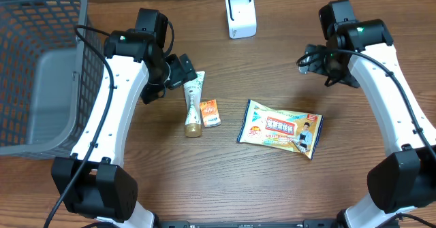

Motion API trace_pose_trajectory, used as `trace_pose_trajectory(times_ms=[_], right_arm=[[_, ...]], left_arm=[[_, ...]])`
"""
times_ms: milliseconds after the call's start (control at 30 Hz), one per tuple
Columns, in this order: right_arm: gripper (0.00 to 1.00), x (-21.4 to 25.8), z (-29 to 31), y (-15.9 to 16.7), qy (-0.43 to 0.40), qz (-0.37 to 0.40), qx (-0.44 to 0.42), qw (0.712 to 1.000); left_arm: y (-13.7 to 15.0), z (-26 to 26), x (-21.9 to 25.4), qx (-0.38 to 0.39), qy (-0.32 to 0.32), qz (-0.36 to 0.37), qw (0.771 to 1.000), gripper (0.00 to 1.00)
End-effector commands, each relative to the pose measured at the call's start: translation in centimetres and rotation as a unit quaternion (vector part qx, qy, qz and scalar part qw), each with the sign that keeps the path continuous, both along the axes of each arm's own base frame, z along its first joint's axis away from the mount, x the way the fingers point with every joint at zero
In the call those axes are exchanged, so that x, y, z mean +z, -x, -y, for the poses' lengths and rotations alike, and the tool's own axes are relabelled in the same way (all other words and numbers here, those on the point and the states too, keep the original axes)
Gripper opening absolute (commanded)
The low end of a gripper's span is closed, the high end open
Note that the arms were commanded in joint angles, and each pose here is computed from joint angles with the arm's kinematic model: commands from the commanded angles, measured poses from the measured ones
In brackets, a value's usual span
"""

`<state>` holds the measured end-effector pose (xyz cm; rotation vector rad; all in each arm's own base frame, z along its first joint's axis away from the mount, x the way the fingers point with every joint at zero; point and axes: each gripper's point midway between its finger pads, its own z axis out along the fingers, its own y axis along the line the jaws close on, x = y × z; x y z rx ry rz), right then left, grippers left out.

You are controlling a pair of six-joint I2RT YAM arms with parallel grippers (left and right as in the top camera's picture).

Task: Scan the item barcode
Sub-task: 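Raise the right gripper away and reach the left gripper to the bag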

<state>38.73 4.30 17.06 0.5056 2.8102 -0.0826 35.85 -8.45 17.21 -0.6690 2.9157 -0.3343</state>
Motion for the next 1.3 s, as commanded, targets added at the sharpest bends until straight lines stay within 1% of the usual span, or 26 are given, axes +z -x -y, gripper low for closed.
trace_pose_trajectory(times_ms=[0, 100, 167, 200, 300, 367, 500, 600, 667, 733, 800, 867, 967, 1100, 1267], right_arm=[[1.0, 1.4, -0.5, -1.4, -0.012, 0.038, 0.004, 0.999], [1.0, 1.6, -0.6, -1.9, -0.014, 0.05, 0.004, 0.999], [1.0, 1.6, -0.6, -2.0, -0.014, 0.051, 0.004, 0.999], [1.0, 1.6, -0.6, -2.0, -0.014, 0.051, 0.004, 0.999], [1.0, 1.6, -0.6, -2.0, -0.014, 0.051, 0.004, 0.999], [1.0, 1.6, -0.6, -2.0, -0.014, 0.051, 0.004, 0.999], [1.0, 1.6, -0.6, -2.0, -0.014, 0.051, 0.004, 0.999], [1.0, 1.6, -0.6, -2.0, -0.015, 0.051, 0.004, 0.999], [1.0, 2.0, -0.8, -2.8, -0.019, 0.071, 0.003, 0.997], [1.0, 2.0, -1.3, -3.1, -0.034, 0.074, 0.008, 0.997], [1.0, 1.7, -0.8, -2.1, -0.012, 0.053, 0.026, 0.998], [1.0, 1.6, 0.4, -1.9, 0.015, 0.047, 0.021, 0.999], [1.0, 1.6, 2.0, -1.5, 0.033, 0.038, 0.005, 0.999], [1.0, 1.3, 4.0, -0.7, 0.037, 0.019, -0.018, 0.999], [1.0, 1.1, 6.8, 0.0, 0.034, 0.004, -0.054, 0.998]], left_arm=[[1.1, 4.8, 0.8, -0.049, 0.112, -0.02, 0.992, 1.0], [2.0, 7.0, 0.7, -0.123, 0.103, -0.01, 0.987, 1.0], [2.9, 8.6, 0.5, -0.172, 0.089, -0.006, 0.981, 1.0], [3.4, 9.2, 0.2, -0.187, 0.071, -0.006, 0.98, 1.0], [3.9, 9.8, -0.3, -0.202, 0.02, 0.0, 0.979, 1.0], [4.0, 10.1, -0.5, -0.195, 0.009, -0.001, 0.981, 1.0], [3.7, 11.5, -1.1, -0.191, 0.028, -0.005, 0.981, 1.0], [3.4, 12.0, -2.9, -0.209, 0.022, -0.021, 0.978, 1.0], [3.5, 12.5, -4.4, -0.221, 0.024, -0.041, 0.974, 1.0], [4.0, 13.8, -6.1, -0.248, 0.05, -0.065, 0.965, 1.0], [4.4, 15.5, -7.5, -0.278, 0.088, -0.084, 0.953, 1.0], [4.7, 17.0, -9.1, -0.296, 0.116, -0.098, 0.943, 1.0], [4.9, 18.3, -11.4, -0.309, 0.126, -0.113, 0.936, 1.0], [5.6, 19.1, -14.4, -0.322, 0.12, -0.138, 0.929, 1.0], [6.2, 19.8, -17.0, -0.309, 0.121, -0.167, 0.929, 1.0]])
